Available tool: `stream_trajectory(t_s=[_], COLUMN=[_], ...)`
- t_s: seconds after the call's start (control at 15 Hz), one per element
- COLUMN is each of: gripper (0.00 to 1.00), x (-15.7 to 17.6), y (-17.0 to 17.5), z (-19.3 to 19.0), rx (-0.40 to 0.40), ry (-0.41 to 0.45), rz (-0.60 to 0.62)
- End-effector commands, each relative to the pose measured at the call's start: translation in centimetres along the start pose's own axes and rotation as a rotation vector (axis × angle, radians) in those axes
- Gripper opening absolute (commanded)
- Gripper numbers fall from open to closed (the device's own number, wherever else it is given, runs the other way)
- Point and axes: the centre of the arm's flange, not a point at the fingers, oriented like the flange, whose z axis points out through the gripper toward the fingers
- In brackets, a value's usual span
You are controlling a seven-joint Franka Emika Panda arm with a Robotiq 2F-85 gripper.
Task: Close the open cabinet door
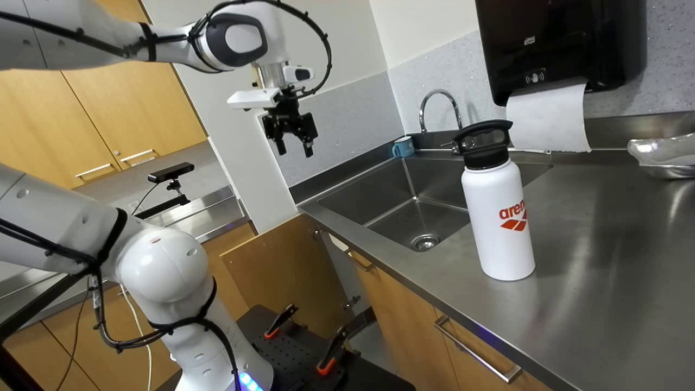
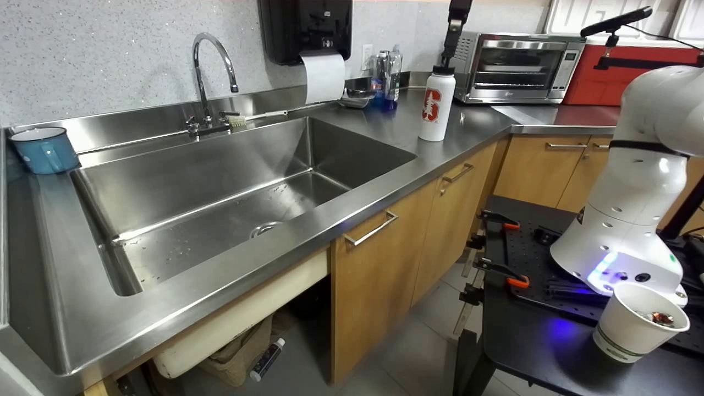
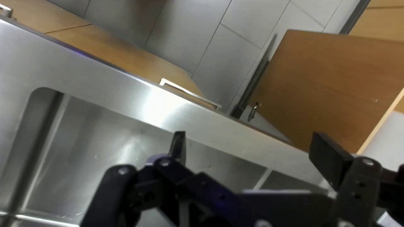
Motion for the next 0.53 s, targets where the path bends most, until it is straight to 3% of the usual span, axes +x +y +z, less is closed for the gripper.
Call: stream_trajectory(t_s=[0.0, 0.13, 0.47], gripper=[1.0, 1.0, 1.0], x=[-0.3, -0.7, -0.9], y=[-1.4, -3.0, -3.1], z=[1.1, 2.3, 2.2], rx=[0.008, 0.015, 0.017], ry=[-0.021, -0.044, -0.04], rz=[-0.051, -0.1, -0.116])
